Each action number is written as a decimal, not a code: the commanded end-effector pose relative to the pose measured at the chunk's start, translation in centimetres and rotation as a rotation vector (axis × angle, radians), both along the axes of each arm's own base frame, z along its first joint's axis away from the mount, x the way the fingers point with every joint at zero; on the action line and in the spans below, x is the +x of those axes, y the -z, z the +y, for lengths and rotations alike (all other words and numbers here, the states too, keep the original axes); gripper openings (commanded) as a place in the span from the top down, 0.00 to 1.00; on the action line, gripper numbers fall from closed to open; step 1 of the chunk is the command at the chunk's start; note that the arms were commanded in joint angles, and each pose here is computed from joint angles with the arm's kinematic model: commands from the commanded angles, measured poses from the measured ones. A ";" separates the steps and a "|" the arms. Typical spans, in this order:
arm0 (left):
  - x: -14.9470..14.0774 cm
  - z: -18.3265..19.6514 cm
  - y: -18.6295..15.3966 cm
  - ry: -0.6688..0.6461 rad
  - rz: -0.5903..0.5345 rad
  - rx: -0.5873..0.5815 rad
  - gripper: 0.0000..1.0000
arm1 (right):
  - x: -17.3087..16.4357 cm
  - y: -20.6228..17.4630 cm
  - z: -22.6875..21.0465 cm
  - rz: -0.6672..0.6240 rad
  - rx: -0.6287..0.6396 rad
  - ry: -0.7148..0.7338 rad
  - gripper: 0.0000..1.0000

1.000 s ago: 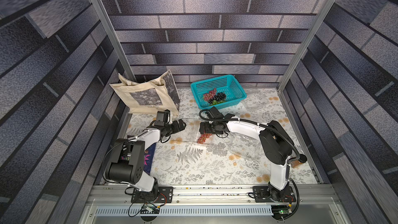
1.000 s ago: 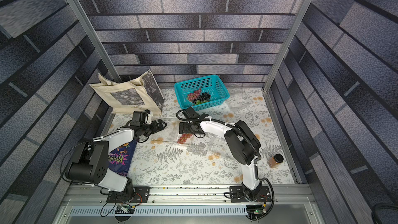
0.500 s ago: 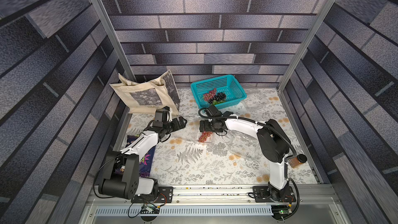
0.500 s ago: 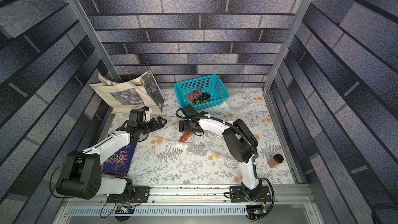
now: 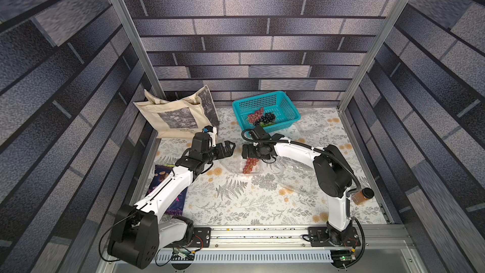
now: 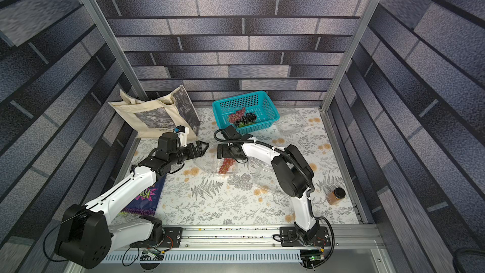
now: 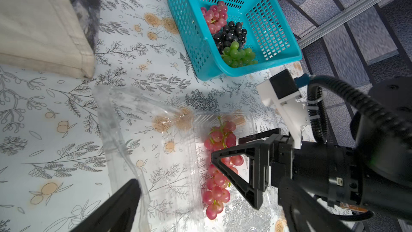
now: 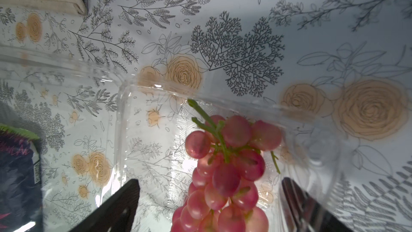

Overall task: Pack grapes into containers
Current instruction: Close the packing box at the center of the board.

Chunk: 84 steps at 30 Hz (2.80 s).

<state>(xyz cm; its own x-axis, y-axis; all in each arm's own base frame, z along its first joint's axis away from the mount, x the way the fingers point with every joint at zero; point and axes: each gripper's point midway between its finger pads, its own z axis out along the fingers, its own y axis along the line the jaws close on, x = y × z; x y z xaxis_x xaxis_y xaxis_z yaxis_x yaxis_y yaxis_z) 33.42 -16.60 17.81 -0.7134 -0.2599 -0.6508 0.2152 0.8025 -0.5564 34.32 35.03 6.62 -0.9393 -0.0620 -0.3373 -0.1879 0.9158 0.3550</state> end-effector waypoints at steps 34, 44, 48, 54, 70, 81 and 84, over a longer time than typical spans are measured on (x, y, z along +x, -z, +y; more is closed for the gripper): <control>-1.6 -10.7 -4.1 0.139 -0.170 -0.200 0.00 | -0.7 -3.1 -4.4 -0.005 0.199 0.072 0.00; -2.1 -12.4 -2.6 0.149 -0.156 -0.198 0.00 | -1.1 -2.3 -7.6 0.001 0.181 0.115 0.00; -1.8 -12.9 -1.6 0.141 -0.135 -0.205 0.00 | -1.7 -1.9 -9.8 0.005 0.178 0.144 0.00; -1.2 -13.7 -0.8 0.126 -0.112 -0.230 0.00 | -1.3 -2.5 -12.9 -0.017 0.207 0.183 0.00; -2.2 -13.8 3.5 0.091 -0.022 -0.208 0.00 | 1.7 -4.7 -13.0 -0.080 0.401 0.155 0.05; -3.2 -14.1 5.2 0.102 0.010 -0.188 0.00 | 3.6 -4.6 -11.4 -0.074 0.504 0.173 0.18; -3.4 -14.2 5.4 0.106 0.014 -0.183 0.00 | 3.9 -4.3 -11.0 -0.069 0.526 0.173 0.26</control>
